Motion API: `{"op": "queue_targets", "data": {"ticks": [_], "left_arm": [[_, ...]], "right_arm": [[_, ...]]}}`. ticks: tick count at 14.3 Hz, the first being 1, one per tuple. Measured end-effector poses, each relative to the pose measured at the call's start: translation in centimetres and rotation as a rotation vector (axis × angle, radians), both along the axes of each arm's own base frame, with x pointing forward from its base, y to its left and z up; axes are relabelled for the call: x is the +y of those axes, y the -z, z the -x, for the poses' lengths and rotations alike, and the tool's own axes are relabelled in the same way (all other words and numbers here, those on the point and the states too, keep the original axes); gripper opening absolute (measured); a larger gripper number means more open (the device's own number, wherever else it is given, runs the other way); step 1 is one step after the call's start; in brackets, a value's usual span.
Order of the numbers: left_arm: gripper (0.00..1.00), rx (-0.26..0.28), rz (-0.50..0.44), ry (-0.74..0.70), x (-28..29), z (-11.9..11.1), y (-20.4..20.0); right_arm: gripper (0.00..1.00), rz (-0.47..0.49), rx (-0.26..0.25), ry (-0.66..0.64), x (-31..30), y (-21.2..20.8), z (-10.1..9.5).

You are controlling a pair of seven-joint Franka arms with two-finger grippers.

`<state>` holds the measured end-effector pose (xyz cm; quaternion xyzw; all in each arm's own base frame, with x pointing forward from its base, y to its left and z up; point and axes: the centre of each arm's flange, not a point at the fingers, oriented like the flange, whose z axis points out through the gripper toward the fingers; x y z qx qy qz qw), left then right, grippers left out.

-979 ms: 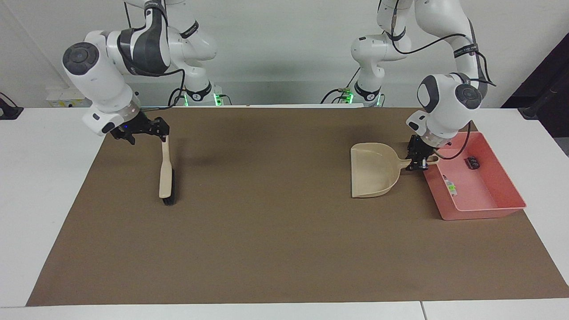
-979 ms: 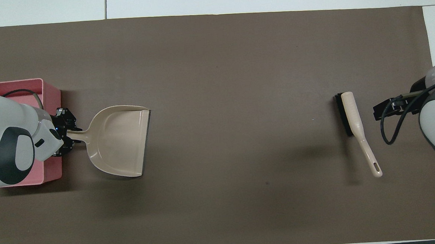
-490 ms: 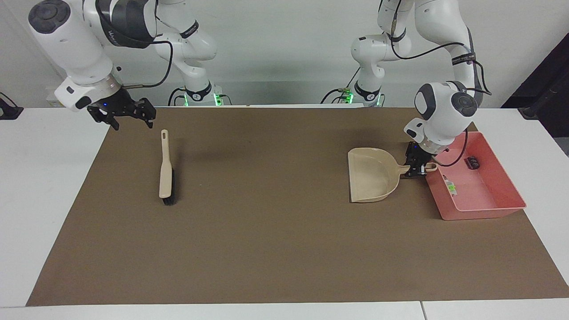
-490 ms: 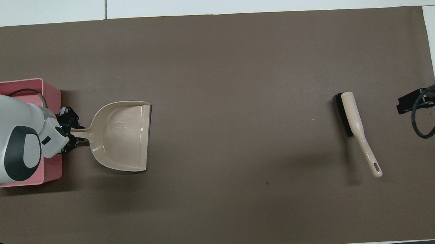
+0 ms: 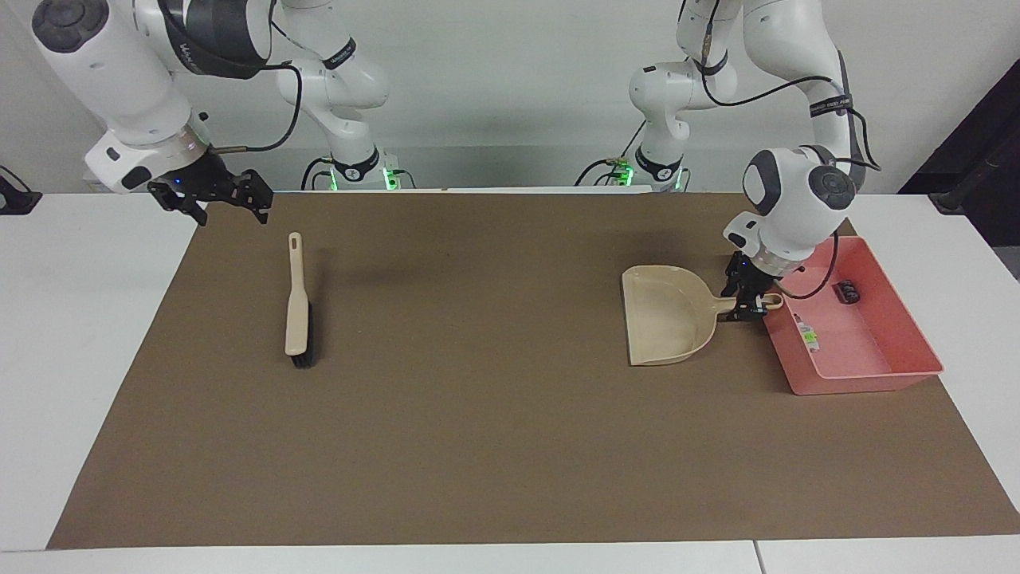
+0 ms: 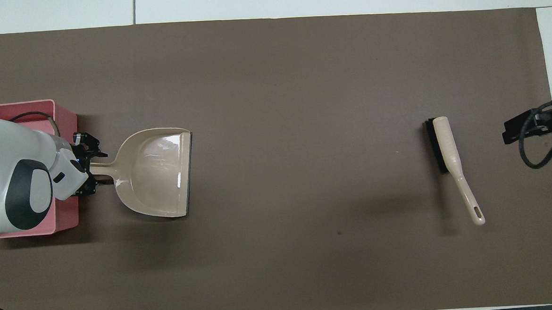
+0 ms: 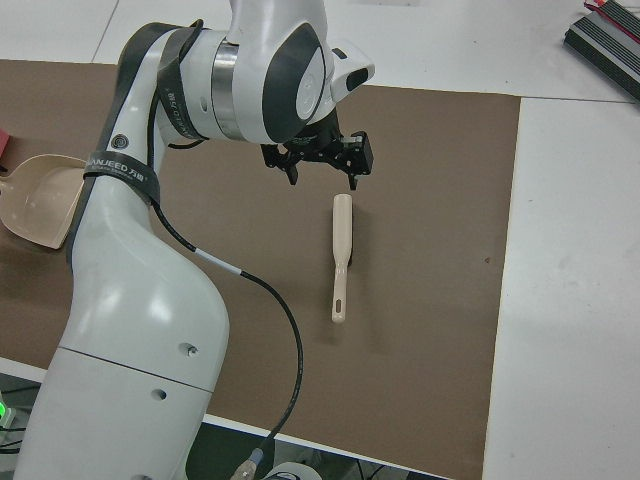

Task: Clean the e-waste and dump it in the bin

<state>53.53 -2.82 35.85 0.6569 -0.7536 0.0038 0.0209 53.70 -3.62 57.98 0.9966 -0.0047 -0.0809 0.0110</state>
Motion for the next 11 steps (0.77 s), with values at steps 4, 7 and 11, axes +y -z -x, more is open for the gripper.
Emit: {"op": "queue_targets", "data": {"ticks": [4,7,11], "left_arm": [[0.97,-0.052,0.004,-0.157,0.0,-0.4,-3.7],[0.97,-0.061,0.010,-0.481,0.4,0.9,-7.6],[0.98,-0.046,0.017,-0.903,1.6,1.7,-9.4]], "right_arm": [[1.00,0.004,-0.030,0.014,0.1,-1.4,-0.6],[1.00,0.005,-0.037,0.020,-0.1,-1.9,-0.5],[1.00,0.002,-0.043,0.021,-0.1,-2.1,-0.5]]}}
